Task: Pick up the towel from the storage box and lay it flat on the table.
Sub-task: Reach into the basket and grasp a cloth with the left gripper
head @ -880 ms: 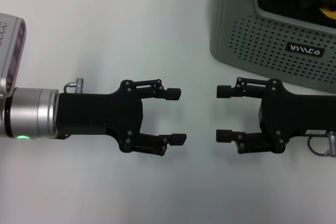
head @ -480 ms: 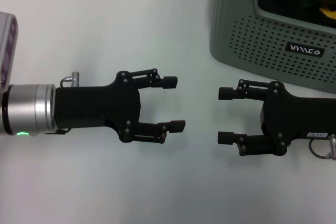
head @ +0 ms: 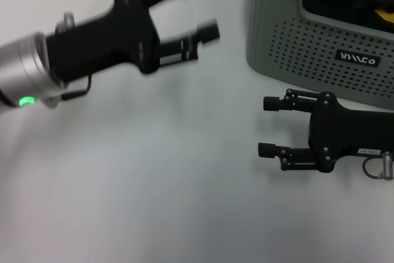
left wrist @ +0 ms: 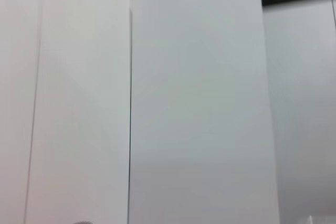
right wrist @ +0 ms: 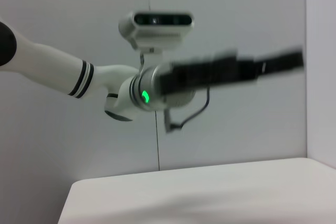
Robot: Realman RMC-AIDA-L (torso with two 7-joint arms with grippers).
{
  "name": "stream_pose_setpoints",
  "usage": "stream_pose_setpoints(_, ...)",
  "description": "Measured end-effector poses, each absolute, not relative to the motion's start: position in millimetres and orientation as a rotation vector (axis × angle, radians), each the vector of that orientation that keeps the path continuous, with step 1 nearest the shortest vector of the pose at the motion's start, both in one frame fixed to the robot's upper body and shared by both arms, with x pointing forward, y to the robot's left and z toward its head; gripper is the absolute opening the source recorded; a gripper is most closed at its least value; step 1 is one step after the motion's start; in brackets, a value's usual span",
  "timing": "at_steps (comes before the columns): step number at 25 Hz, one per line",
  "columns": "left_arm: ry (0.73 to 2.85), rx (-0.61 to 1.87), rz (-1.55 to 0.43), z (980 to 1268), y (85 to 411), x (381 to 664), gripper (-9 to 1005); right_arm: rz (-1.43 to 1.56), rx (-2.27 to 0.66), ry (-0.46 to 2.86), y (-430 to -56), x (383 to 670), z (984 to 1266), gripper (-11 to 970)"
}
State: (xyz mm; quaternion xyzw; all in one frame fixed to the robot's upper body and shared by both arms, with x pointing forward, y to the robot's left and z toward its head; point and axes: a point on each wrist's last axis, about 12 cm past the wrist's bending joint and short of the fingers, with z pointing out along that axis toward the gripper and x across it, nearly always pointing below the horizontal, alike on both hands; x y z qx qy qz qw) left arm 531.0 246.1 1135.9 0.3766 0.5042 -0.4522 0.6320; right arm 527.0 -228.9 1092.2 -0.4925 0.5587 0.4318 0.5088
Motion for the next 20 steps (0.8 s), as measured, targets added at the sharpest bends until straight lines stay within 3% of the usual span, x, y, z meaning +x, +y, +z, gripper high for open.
stream_pose_setpoints(3, 1.146, 0.838, -1.100, 1150.6, 233.3, 546.7, 821, 1.046, -1.184, 1.346, -227.4, 525.9, 1091.3, 769)
stream_pose_setpoints(11, 1.415, 0.770, -1.236, 1183.5, 176.3, 606.8, 818, 1.068, -1.197, 1.335, -222.6, 525.9, 1093.1, 768)
stream_pose_setpoints(20, 1.722, 0.902, -1.072, 1189.2, 118.6, 635.3, 816, 1.074, -1.219, 1.323, -219.0, 523.8, 1092.2, 769)
